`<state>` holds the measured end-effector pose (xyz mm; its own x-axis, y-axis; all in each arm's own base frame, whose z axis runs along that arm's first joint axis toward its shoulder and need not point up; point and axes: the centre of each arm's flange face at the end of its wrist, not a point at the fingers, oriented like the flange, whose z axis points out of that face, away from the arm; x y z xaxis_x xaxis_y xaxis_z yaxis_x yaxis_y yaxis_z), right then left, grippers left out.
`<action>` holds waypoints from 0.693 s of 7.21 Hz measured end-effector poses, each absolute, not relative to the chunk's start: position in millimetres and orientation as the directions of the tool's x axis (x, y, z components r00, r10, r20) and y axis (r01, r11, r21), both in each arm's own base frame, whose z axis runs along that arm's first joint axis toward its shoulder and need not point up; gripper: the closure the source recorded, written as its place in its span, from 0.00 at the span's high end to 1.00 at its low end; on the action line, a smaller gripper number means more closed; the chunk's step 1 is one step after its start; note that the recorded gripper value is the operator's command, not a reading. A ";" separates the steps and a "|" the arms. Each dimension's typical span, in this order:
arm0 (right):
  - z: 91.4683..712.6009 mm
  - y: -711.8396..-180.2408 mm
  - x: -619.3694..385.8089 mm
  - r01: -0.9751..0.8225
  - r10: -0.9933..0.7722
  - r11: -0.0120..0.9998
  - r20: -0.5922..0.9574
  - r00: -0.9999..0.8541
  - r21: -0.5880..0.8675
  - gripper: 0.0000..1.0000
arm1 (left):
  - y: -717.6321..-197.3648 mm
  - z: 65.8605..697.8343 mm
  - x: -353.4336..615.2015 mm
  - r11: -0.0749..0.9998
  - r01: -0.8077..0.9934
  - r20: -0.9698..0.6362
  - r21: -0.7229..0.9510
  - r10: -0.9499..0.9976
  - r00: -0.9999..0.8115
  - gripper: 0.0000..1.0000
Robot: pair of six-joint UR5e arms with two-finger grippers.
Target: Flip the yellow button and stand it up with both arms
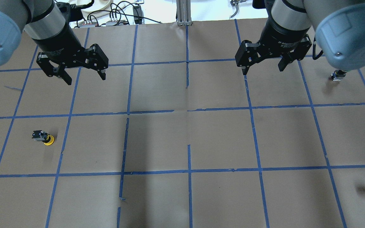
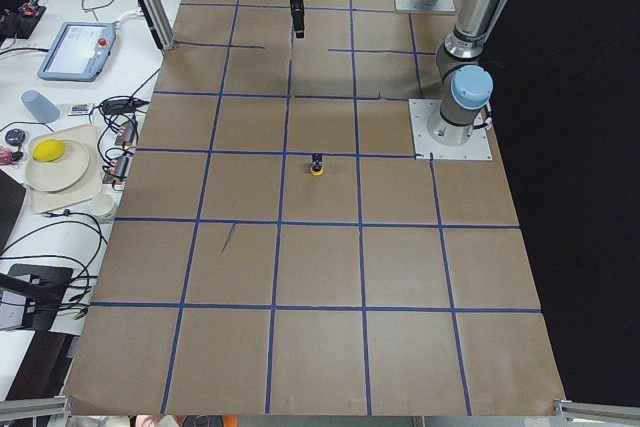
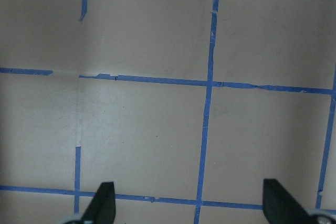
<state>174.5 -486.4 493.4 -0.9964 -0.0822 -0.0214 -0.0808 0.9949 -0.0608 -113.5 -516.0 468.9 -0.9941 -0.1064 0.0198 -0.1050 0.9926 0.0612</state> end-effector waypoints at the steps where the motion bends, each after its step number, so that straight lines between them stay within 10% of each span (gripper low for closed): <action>1: 493.5 -486.3 174.8 -0.081 -0.082 0.995 -0.022 -0.996 -0.061 1.00 | -516.2 469.2 -113.4 0.992 -0.106 0.021 0.061 -0.108 -0.994 1.00; 5: 493.3 -485.5 176.3 -0.085 -0.086 0.995 -0.021 -0.996 -0.059 1.00 | -516.1 468.4 -114.0 0.992 -0.112 0.023 0.062 -0.114 -0.993 1.00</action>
<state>176.3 -485.5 493.3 -0.9961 -0.0860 -0.0211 -0.0846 0.9947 -0.0591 -114.0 -516.1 468.4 -0.9932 -0.1139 0.0227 -0.1123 0.9917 0.0625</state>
